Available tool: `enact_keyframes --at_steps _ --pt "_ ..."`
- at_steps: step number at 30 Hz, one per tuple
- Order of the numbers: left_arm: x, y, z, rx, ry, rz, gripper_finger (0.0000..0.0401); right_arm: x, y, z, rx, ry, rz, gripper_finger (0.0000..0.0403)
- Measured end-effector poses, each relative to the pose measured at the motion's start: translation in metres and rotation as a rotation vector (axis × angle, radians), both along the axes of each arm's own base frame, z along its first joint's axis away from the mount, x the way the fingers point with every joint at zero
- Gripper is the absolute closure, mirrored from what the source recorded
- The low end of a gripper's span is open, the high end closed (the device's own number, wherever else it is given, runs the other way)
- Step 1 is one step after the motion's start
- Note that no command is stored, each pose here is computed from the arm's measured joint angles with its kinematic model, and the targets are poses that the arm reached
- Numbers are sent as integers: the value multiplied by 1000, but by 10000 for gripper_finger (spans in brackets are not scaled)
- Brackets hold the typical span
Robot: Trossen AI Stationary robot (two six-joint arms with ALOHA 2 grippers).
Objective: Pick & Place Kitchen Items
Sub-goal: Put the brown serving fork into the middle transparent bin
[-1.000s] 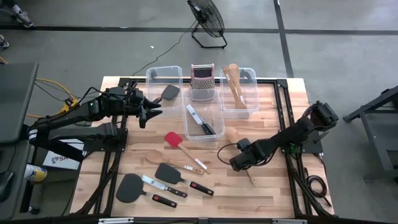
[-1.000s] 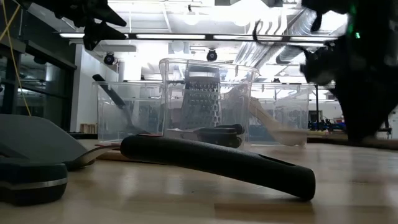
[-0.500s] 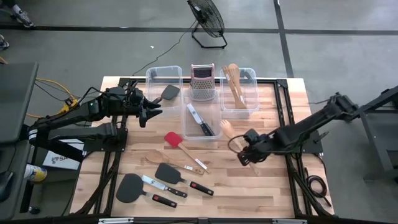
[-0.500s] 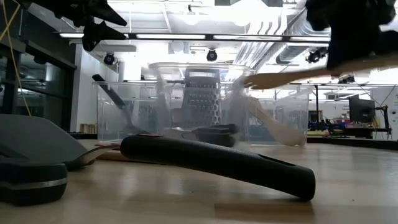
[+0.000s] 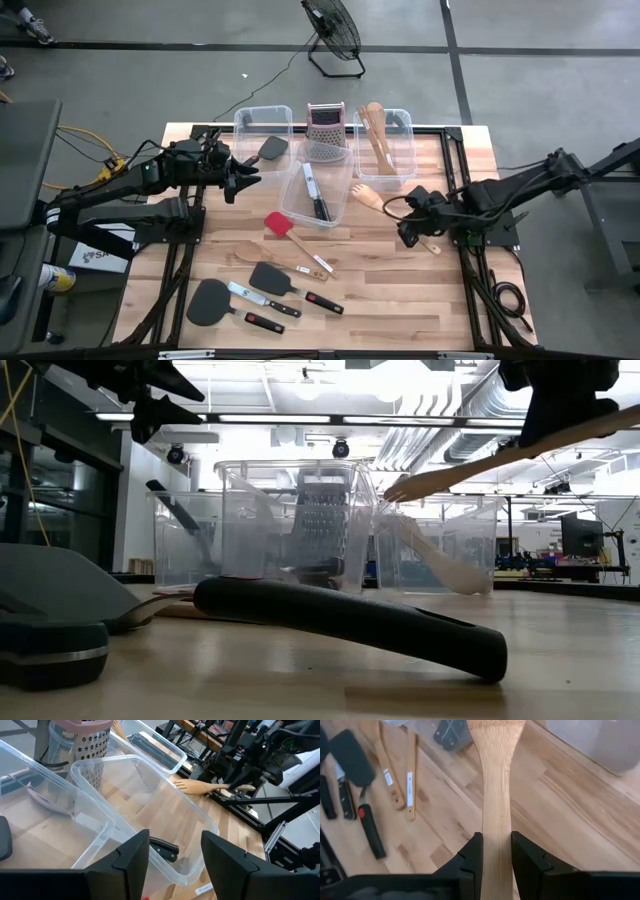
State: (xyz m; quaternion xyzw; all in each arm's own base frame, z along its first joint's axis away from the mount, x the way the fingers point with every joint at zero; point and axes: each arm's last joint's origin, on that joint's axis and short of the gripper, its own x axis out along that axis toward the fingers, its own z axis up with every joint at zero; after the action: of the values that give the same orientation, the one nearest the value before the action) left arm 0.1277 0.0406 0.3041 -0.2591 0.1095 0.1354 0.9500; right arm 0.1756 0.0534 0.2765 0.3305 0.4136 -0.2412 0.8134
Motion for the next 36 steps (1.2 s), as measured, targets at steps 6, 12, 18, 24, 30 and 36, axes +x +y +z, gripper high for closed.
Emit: enact_keyframes --at_steps 6,12,18,24,30,36 --pt "0 0 -1 8 8 -3 224 -4 -5 5 30 -19 31 333" --pt "0 0 -1 8 9 -3 224 -11 -6 12 69 -62 42 333" --pt "0 0 -1 6 8 -3 224 -20 -8 20 96 -105 66 333" --pt "0 0 -1 3 8 -5 224 -31 -13 28 77 -165 69 333" --pt "0 0 -1 2 7 -7 224 -33 -19 36 -49 -278 -48 334" --pt "0 0 0 5 -1 -7 224 -30 -28 38 -223 -332 -213 334"
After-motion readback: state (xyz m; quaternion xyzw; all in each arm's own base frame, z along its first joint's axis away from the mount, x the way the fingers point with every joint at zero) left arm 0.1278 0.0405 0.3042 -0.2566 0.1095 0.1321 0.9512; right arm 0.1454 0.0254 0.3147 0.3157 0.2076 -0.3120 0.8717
